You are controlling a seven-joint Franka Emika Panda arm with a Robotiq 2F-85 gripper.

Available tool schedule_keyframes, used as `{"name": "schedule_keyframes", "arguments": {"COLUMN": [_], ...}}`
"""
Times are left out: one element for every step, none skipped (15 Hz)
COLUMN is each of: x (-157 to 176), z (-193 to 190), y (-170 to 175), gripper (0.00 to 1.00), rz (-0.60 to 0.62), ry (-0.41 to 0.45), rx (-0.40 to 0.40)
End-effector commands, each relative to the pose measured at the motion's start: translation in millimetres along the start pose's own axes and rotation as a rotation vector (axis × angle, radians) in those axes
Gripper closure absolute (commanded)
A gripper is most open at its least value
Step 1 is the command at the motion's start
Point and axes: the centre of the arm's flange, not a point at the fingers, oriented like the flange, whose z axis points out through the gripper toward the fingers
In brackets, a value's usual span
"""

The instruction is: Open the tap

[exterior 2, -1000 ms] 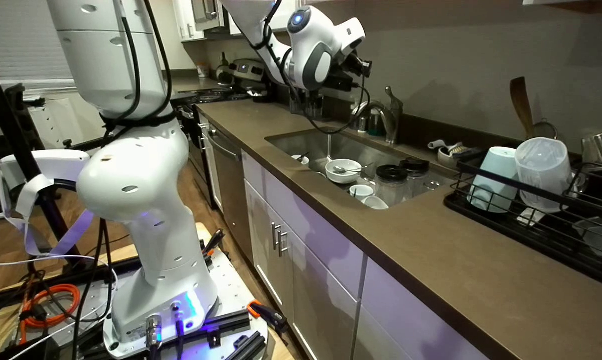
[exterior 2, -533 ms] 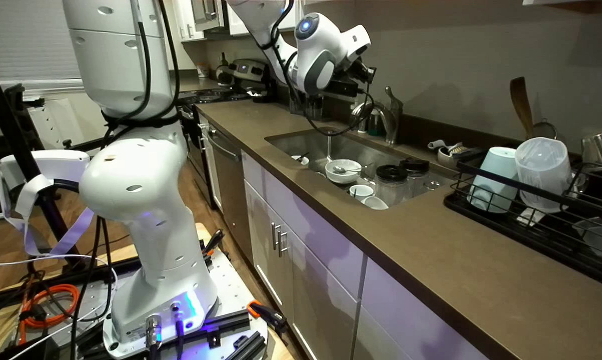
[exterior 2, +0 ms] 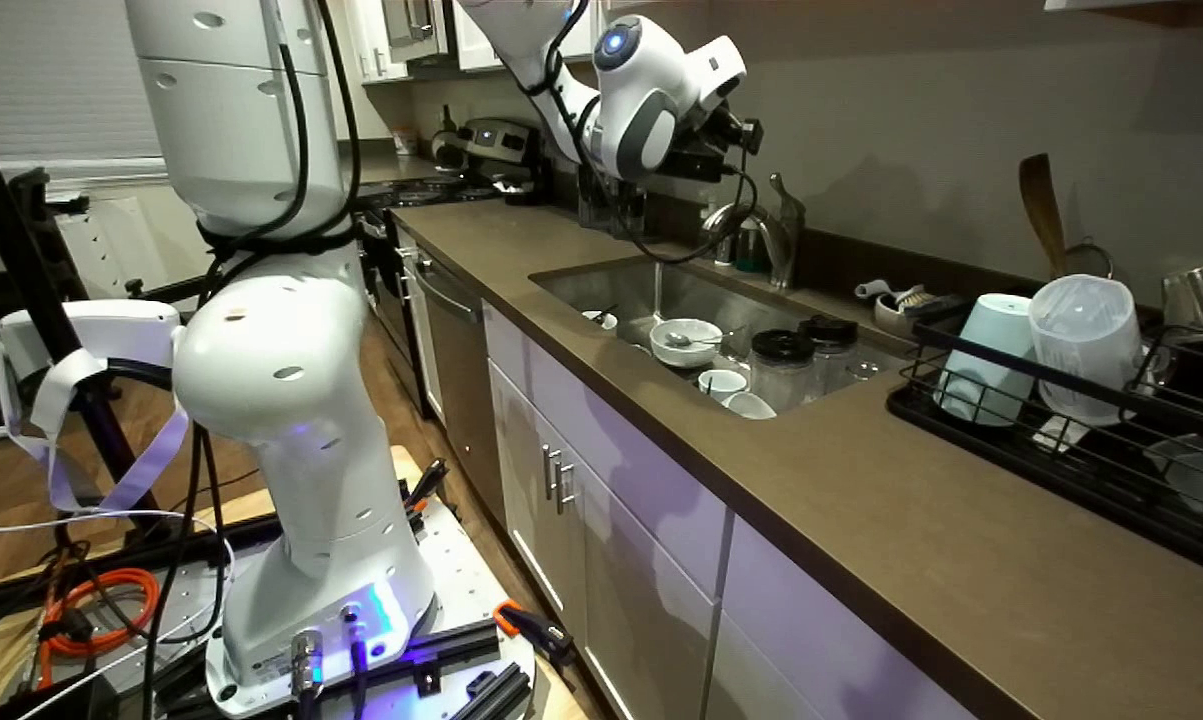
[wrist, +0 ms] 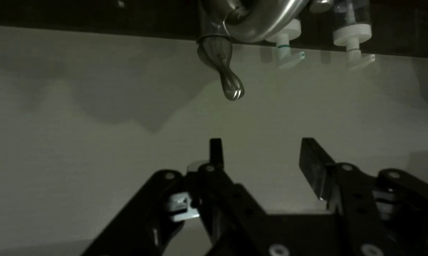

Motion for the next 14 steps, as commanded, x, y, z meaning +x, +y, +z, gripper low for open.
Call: {"name": "schedule_keyframes", "arguments": {"x": [3.4,9.6,12.1,14.2,14.4,13.0,10.3,6.5,1.9,-1.8,-4.9,-8.3,-10.9,-13.4], "z": [27.7,32.8,36.6,41.7,45.5,50.7,55.6,61.9,67.8,72.9,76.3,80.5,83.8,88.2], "y": [-2.9,-1.5,0.4,2.5,3.7,4.5,5.2,6.0,6.6,6.6,6.2,4.9,3.8,2.0], "gripper": [0.11,0.04,0.01,0.00,0.00,0.00,0.00,0.00,0.00,0.00,0.00,0.12,0.27,0.33], "rz": [-0.051,-0.051,-0.055,-0.051,-0.049,-0.051,-0.053,-0.054,-0.054,-0.052,-0.051,-0.064,-0.073,-0.080], "ry": [0.056,0.061,0.065,0.062,0.060,0.047,0.038,0.026,0.016,0.008,0.000,-0.005,-0.009,-0.007], "rx": [-0.015,-0.018,-0.019,-0.019,-0.016,-0.015,-0.013,-0.012,-0.011,-0.009,-0.005,0.001,0.001,0.004]}}
